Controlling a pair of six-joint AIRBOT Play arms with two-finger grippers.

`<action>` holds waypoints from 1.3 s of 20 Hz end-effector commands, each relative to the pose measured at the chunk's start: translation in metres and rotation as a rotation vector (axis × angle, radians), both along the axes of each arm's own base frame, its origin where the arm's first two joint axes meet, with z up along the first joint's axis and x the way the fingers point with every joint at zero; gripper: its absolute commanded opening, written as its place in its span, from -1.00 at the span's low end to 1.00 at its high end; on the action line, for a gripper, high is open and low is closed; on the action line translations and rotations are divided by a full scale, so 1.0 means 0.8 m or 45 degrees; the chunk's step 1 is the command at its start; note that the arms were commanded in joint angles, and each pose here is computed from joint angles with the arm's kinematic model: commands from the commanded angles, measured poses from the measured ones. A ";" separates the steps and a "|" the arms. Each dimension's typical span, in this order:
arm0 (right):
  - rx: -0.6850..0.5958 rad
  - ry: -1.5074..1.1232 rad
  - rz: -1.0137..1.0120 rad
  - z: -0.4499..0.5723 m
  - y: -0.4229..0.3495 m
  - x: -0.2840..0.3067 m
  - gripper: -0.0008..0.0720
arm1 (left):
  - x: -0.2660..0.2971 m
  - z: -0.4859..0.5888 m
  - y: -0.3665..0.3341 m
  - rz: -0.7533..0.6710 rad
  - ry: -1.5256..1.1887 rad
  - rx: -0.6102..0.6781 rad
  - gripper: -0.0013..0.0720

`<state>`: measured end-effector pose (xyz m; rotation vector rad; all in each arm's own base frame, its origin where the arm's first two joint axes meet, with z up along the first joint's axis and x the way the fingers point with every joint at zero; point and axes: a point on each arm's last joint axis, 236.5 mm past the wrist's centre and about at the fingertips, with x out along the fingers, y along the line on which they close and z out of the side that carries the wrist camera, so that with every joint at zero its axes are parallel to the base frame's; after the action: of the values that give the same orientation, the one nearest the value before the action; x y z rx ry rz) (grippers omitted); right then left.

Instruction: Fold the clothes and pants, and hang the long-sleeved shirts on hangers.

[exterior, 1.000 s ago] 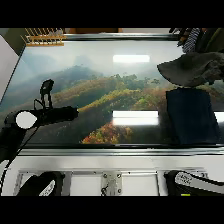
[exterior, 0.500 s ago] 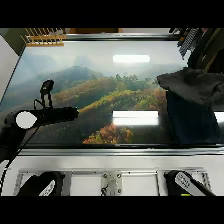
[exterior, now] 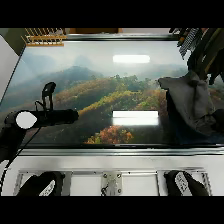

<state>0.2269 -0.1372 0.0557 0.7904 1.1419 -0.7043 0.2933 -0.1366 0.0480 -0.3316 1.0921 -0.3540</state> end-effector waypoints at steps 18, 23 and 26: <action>-0.076 -0.737 0.963 0.146 0.195 0.124 0.96 | -0.006 -0.003 -0.001 -0.013 0.026 0.003 -0.95; 0.043 -0.639 1.258 0.104 0.287 0.117 0.53 | -0.005 -0.002 -0.001 -0.009 0.018 0.000 -0.95; 0.072 -0.608 1.291 0.094 0.299 0.117 -0.90 | -0.005 -0.002 -0.001 -0.009 0.018 0.001 -0.95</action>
<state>0.3232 0.0813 0.1386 0.3279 0.9188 0.2908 0.2895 -0.1371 0.0464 -0.3300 1.1094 -0.3578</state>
